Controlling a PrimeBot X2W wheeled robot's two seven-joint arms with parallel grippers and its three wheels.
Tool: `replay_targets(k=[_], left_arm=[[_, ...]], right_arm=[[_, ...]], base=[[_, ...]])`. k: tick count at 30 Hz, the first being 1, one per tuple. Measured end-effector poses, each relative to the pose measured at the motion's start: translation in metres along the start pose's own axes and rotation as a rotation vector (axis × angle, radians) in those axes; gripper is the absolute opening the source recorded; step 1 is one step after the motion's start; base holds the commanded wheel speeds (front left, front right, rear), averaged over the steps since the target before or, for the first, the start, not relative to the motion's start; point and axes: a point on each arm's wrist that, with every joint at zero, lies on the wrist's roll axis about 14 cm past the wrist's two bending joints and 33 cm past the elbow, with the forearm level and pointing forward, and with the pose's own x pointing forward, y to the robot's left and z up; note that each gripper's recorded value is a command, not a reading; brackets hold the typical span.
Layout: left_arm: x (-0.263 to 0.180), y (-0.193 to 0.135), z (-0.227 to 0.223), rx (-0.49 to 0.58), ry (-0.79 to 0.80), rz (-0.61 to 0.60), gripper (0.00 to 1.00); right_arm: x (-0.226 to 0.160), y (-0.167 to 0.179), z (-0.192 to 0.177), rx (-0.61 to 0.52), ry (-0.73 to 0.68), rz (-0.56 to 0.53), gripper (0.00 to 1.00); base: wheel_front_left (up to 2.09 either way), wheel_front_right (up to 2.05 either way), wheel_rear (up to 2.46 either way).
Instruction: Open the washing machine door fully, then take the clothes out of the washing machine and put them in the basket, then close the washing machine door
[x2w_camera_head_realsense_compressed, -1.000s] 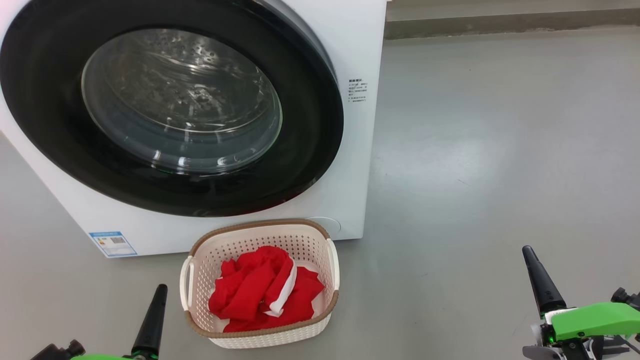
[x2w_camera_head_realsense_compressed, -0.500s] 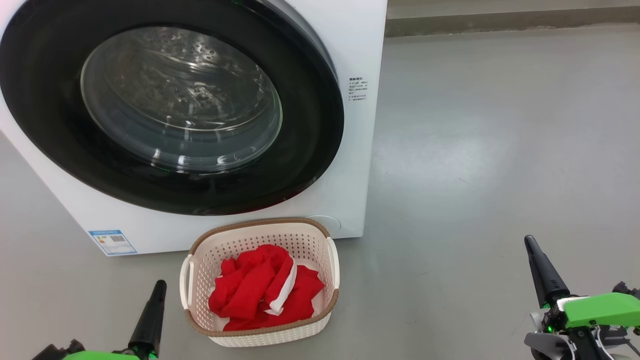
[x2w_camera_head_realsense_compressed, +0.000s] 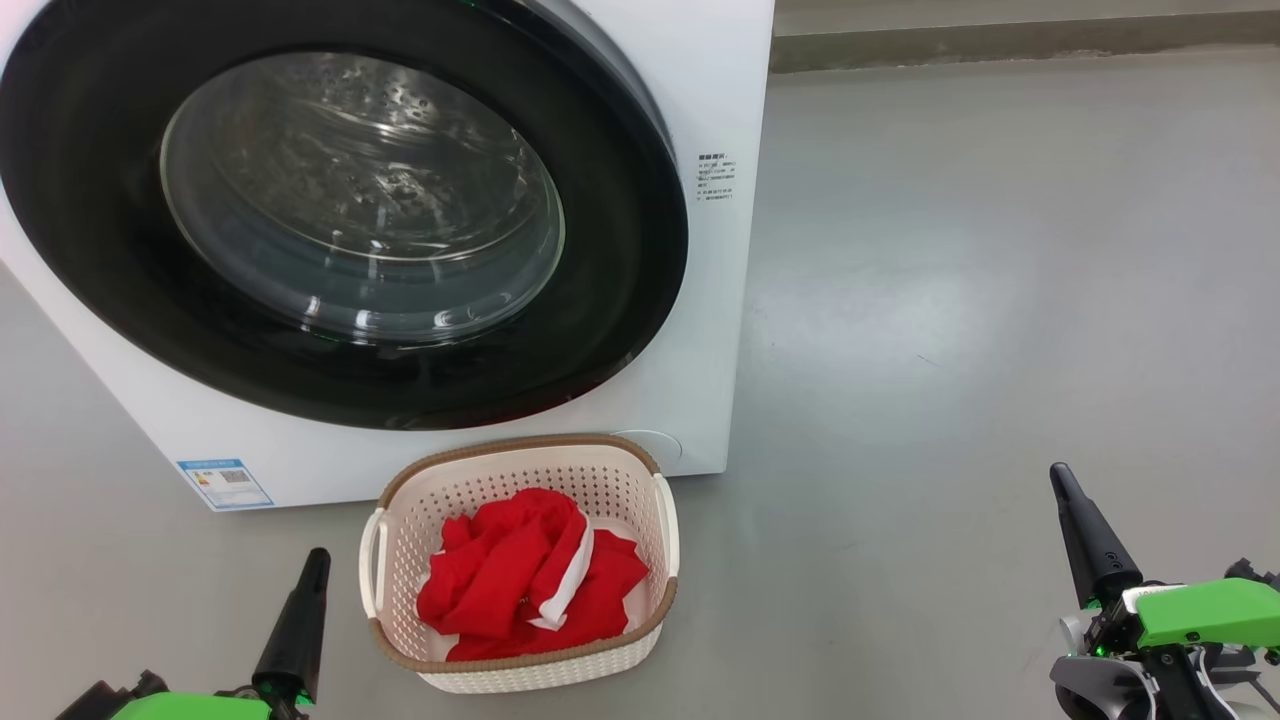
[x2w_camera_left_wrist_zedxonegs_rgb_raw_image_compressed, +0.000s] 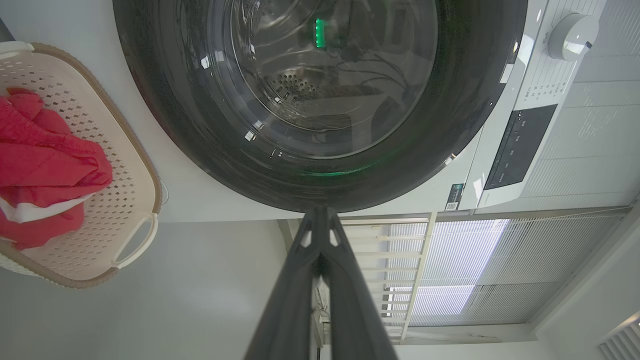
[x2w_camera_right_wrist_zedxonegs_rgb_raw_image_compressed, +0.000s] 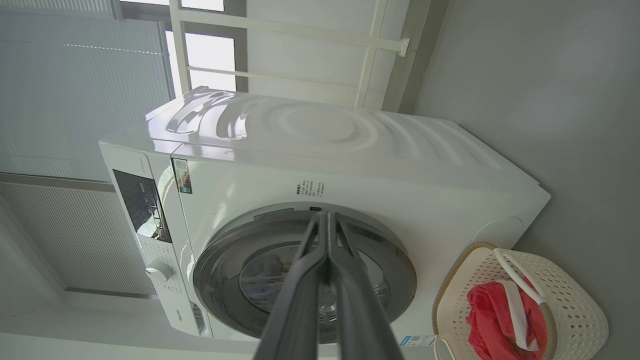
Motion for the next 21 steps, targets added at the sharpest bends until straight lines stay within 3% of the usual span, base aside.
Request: replay_targets(k=[21], left_arm=[[-0.0001,0.0000,-0.0002,-0.001,0.004,0.000,0.00]], right_arm=[[0.0000,0.0001,0.0006,0.000,-0.002,0.000,0.00]], base=[[0.00,0.00,0.00]])
